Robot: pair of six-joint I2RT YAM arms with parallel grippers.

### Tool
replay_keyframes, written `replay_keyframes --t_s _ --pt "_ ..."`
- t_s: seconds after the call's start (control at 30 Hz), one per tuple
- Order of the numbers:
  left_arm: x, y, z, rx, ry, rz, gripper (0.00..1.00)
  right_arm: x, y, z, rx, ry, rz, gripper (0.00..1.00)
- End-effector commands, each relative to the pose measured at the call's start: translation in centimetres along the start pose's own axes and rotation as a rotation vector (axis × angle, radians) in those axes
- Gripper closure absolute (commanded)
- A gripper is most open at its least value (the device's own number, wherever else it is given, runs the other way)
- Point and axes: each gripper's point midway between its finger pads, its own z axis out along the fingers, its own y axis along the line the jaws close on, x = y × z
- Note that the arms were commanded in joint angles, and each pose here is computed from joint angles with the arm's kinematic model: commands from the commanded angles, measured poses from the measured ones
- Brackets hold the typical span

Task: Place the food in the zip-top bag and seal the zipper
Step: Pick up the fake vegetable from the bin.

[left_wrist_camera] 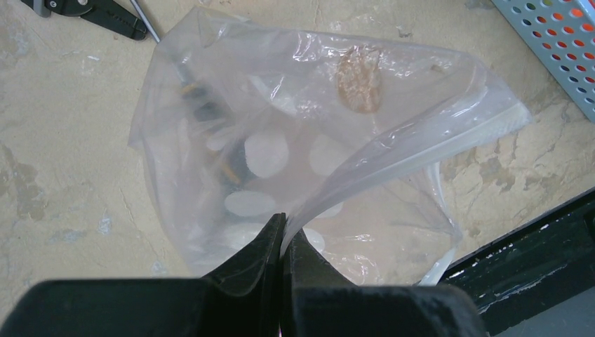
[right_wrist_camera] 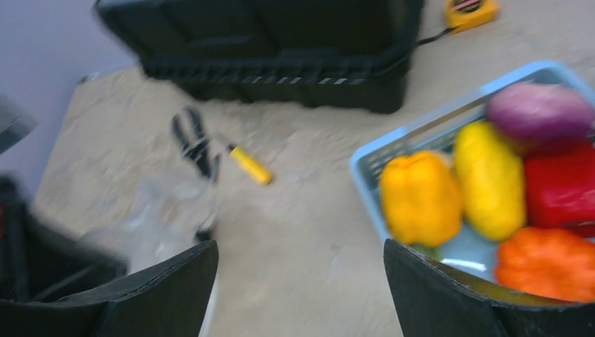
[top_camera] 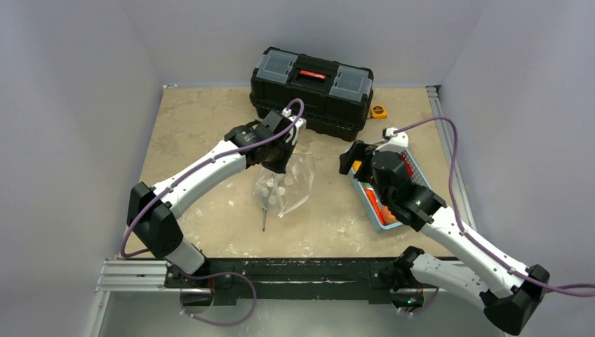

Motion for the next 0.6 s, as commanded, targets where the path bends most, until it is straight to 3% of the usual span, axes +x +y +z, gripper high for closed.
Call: replay_keyframes --t_s 0.0,0.1,0.33,0.57 --pt "-1.8 -0.2 -1.4 0.010 -0.062 0.015 1.00 -2.7 -6.1 2.7 0.219 -0.065 0.004 0.09" --pt "-1.9 -0.4 -1.6 0.024 -0.065 0.013 1.00 -2.3 -8.3 5.3 0.291 -0.031 -0.030 0.01" --pt "-2.0 -0.6 -1.9 0.037 -0.073 0.011 1.00 0.5 -10.9 11.5 0.420 0.149 -0.130 0.01" --pt "-2.1 -0.7 -2.3 0.045 -0.082 0.009 1.00 3.8 -12.7 13.6 0.486 0.235 -0.170 0.02"
